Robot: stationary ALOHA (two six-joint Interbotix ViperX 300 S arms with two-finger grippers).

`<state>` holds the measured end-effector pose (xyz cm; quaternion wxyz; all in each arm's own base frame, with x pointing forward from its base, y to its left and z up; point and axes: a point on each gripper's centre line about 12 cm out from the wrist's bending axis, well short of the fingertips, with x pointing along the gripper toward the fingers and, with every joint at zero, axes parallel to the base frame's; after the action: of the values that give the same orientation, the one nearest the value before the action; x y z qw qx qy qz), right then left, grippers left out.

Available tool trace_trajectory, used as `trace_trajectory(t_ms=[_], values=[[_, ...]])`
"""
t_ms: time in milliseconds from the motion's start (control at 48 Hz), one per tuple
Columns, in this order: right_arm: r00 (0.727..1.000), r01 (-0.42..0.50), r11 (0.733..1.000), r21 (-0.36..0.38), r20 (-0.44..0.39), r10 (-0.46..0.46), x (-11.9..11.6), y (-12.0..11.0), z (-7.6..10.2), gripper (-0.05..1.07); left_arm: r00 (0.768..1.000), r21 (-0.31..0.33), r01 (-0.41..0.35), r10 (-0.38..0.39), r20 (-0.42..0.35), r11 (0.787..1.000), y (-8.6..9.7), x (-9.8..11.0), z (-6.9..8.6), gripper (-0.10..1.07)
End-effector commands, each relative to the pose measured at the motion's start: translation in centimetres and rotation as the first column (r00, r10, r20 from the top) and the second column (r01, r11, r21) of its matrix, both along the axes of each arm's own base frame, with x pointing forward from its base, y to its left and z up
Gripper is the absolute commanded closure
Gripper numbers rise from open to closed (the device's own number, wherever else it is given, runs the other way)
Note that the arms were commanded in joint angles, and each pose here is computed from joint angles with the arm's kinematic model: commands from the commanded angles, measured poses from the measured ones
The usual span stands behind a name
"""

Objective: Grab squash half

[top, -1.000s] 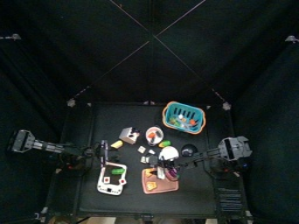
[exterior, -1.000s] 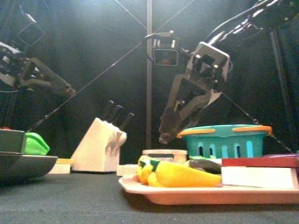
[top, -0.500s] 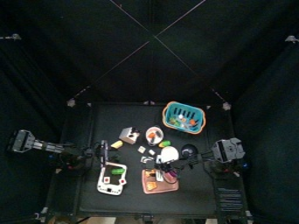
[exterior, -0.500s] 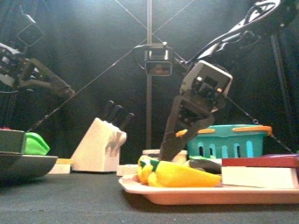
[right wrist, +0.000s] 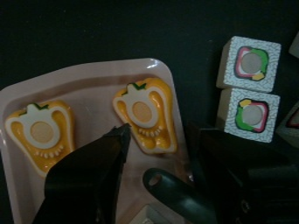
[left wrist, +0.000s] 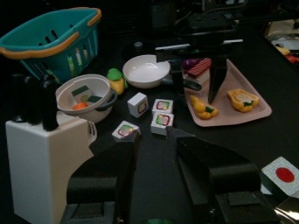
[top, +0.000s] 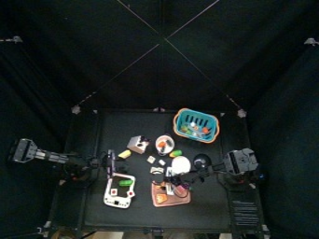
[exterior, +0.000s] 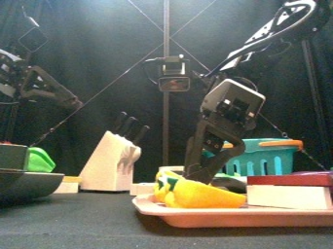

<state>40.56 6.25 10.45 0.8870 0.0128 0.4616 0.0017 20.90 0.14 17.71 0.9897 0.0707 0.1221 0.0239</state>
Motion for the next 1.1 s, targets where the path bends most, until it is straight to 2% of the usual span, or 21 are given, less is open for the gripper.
trace_trajectory(t_ms=[0,271,521,688,1083], values=[[0.999,-0.002,1.0,0.008,0.039,0.002,0.7,0.2,1.3,0.14,1.0,-0.003,0.0,0.0,0.012,1.0,0.0,0.3,0.4,0.24],[1.0,-0.001,1.0,0.002,0.027,0.001,0.8,0.2,0.9,0.15,1.0,-0.003,0.0,0.0,0.014,1.0,0.0,0.2,0.4,0.24],[1.0,0.001,1.0,0.0,0.024,-0.001,0.8,0.1,1.0,0.27,1.0,-0.003,-0.001,0.001,0.014,1.0,0.0,0.2,0.4,0.24],[0.999,0.001,1.0,-0.001,0.034,-0.001,0.7,0.1,1.6,0.34,1.0,-0.004,-0.001,0.001,0.011,1.0,0.0,0.2,0.3,0.24],[0.996,-0.006,1.0,0.003,0.084,0.006,0.7,0.1,3.6,0.35,1.0,-0.004,-0.001,0.001,0.011,1.0,0.0,0.2,0.3,0.24]])
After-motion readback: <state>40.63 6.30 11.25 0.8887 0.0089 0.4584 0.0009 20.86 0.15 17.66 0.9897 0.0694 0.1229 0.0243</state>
